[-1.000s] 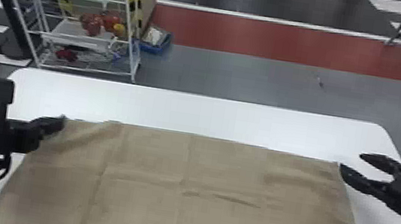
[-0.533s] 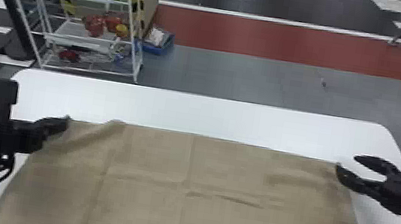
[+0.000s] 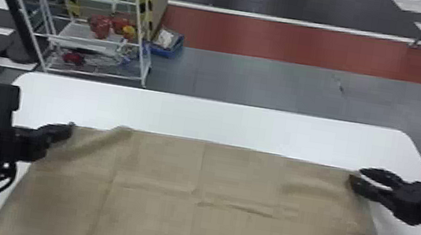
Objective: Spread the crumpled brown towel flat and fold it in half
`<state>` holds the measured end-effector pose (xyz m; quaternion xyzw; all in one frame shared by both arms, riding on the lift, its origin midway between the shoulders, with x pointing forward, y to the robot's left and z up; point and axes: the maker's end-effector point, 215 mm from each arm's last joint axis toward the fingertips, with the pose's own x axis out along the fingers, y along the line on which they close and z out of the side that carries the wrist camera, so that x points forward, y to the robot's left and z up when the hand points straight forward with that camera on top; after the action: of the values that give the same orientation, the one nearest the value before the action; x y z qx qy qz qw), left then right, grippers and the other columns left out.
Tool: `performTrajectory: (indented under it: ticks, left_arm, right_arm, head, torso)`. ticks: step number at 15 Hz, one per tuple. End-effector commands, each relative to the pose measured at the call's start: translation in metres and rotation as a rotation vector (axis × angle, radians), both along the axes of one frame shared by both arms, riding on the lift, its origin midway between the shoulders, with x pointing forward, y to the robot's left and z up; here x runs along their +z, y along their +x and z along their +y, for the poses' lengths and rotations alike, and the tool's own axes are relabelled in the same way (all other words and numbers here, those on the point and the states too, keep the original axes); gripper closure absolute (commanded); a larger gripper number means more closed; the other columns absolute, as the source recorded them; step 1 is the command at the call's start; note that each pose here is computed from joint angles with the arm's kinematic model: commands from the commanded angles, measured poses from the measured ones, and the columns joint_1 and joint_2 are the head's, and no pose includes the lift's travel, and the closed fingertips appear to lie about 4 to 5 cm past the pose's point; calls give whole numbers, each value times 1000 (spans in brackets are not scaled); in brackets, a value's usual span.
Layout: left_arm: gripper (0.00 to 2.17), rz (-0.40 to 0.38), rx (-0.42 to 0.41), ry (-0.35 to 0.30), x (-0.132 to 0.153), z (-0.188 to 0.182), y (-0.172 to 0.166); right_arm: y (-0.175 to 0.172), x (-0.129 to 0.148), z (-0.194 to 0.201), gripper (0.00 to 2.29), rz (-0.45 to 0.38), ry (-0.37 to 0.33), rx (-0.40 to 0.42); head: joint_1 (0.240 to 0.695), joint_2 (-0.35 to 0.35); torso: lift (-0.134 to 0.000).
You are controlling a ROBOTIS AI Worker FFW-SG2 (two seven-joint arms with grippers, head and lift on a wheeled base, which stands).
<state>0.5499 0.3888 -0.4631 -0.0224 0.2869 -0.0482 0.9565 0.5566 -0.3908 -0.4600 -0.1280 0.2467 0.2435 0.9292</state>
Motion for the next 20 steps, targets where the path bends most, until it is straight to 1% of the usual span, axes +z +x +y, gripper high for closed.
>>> performTrajectory:
  ticks: [1, 3, 6, 7, 8, 9, 10, 12, 13, 15, 17, 20]
  left_arm:
    - [1085, 7, -3, 0, -4, -3, -2]
    - [1089, -6, -3, 4, 3, -2, -1]
    - [1089, -7, -3, 7, 4, -2, -4]
    - [1089, -24, -6, 13, 13, -3, -3]
    - [1089, -29, -7, 15, 15, -3, -6]
    - [1102, -27, -6, 13, 16, -3, -8]
    - [1204, -20, -2, 10, 18, -4, -9]
    - [1204, -33, 3, 10, 25, -1, -9]
    - [1204, -40, 2, 12, 28, -1, -9]
    - [1204, -48, 20, 9, 32, 8, -11]
    - [1204, -73, 36, -8, 42, 13, -10]
    - [1204, -102, 43, -21, 47, 16, -15]
  right_arm:
    - [-1, 2, -1, 1183, 3, 7, 8]
    - [-4, 5, -7, 1301, 5, 14, 12]
    - [-8, 7, -11, 1301, 4, 22, 21]
    - [-9, 10, -13, 1301, -2, 18, 19]
    - [-11, 9, -11, 1301, -2, 25, 27]
    - [-10, 16, -10, 1301, -14, 27, 31]
    - [-10, 22, -9, 1301, -24, 33, 36]
    - [-11, 34, -18, 1301, -41, 50, 27]
    - [-10, 46, -22, 1301, -59, 69, 21]
    - [-6, 64, -22, 1301, -82, 56, 43]
    - [-5, 75, -17, 1301, -85, 61, 84]
    - [-7, 81, -1, 1301, -99, 42, 146]
  head:
    - [695, -2]
    - [695, -3]
    - [695, -11]
    - [695, -12]
    - [695, -13]
    - [695, -15]
    - [695, -15]
    - [695, -15]
    - [695, -15]
    - [695, -20]
    - [695, -18]
    - [695, -2]
  torso:
    - [-122]
    - [-122]
    - [-122]
    - [-122]
    - [-122]
    - [-122]
    - [-122]
    - [-122]
    - [-122]
    - [-122]
    - [-122]
    - [-122]
